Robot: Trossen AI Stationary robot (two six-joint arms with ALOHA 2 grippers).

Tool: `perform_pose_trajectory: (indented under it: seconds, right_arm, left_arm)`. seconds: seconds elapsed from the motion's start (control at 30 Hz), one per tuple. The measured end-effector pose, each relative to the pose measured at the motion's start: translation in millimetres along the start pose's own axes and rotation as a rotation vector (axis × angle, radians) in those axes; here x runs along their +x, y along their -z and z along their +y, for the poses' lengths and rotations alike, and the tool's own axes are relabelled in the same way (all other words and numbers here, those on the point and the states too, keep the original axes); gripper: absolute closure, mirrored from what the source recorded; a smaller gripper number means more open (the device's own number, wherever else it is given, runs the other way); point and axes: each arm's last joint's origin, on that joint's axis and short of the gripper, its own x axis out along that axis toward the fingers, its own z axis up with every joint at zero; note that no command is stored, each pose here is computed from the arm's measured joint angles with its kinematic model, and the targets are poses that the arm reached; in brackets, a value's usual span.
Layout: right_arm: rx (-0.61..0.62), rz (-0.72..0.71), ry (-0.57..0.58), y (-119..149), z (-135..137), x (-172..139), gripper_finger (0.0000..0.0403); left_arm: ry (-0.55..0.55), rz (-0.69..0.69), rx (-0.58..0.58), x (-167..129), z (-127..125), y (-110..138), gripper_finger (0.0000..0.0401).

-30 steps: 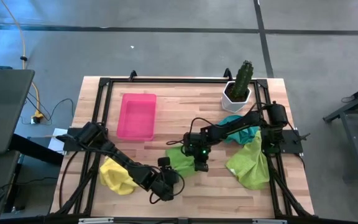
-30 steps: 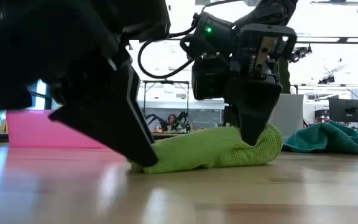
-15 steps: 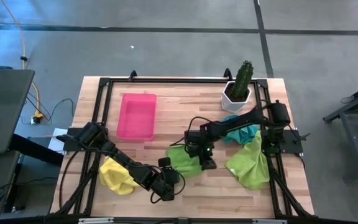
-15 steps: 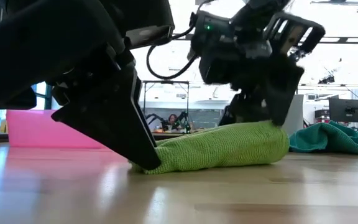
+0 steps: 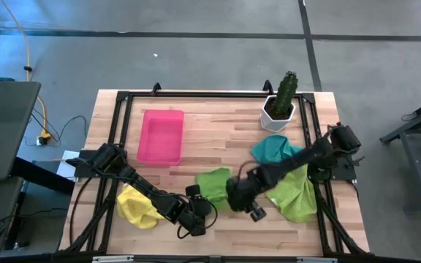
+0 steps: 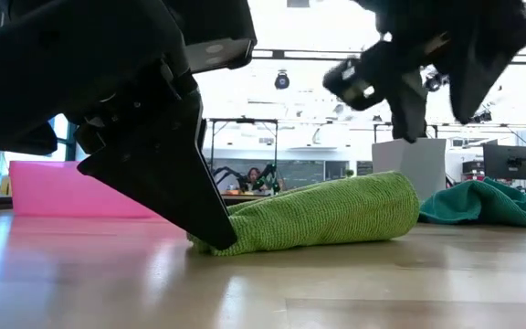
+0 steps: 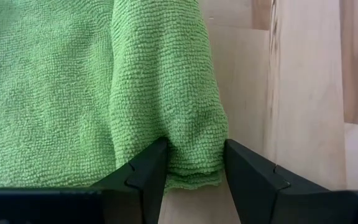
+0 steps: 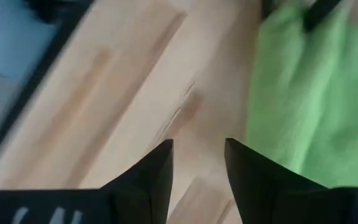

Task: Roll microfiber towels into tight, uniform cylinder then place into a basket
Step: Roll the green microfiber cloth

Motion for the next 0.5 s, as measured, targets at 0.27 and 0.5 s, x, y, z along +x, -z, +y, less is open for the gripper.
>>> perform_pose_trajectory:
  seconds: [0.27,0.5]
  right_arm:
    - [-0.037,-0.048,0.332,-11.3,25.4,14.1,0.0274]
    - [0.170,-0.011,0.338,-4.9,22.1,25.4,0.0274]
  left_arm:
    - [0.000,0.000,0.000,0.0,0.0,0.1,0.0254]
    - [-0.001,-0.001,-0.005,0.4,0.3,-0.1,0.0254]
